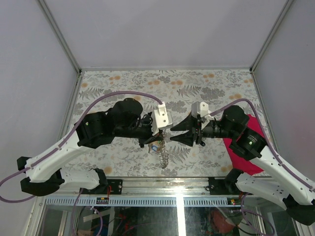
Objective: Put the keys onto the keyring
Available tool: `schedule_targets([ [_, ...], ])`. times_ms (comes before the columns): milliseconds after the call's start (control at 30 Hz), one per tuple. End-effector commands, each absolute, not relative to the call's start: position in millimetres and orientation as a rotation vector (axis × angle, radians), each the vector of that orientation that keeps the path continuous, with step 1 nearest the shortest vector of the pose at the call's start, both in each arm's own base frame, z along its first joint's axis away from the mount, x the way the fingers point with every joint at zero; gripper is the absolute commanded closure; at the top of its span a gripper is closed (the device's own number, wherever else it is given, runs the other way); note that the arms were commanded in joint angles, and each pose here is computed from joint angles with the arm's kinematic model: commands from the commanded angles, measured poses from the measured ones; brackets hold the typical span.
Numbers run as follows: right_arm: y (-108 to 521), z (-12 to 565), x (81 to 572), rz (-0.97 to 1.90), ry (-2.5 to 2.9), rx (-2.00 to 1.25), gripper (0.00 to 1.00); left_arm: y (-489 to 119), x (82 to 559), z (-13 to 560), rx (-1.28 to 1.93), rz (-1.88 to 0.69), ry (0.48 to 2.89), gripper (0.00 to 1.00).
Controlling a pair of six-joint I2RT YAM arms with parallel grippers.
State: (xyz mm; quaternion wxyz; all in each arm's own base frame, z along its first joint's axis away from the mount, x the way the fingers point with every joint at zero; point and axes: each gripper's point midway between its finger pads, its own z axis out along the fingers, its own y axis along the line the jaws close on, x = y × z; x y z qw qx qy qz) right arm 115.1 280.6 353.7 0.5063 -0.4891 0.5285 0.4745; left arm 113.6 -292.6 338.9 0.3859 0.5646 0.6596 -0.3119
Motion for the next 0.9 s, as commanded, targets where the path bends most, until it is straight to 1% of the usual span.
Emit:
schedule_targets([
  [0,285.8,369.0,111.5,1.176,1.23,-1.21,0.55,-279.4,111.0,339.6,1.523,-0.715,1.686,1.0],
  [367,305.4,369.4,107.1,1.32,1.185,-1.236,0.56,-283.9,112.4,347.3,1.547,-0.695,1.669,1.0],
  [600,314.3,364.1,107.2,1.354,1.192,-1.251,0.6,-288.2,112.0,354.0,1.539,-0.705,1.642,1.0],
  [867,318.6,351.4,111.0,1.338,1.228,-1.261,0.67,-287.2,112.2,359.1,1.527,-0.704,1.626,1.0],
])
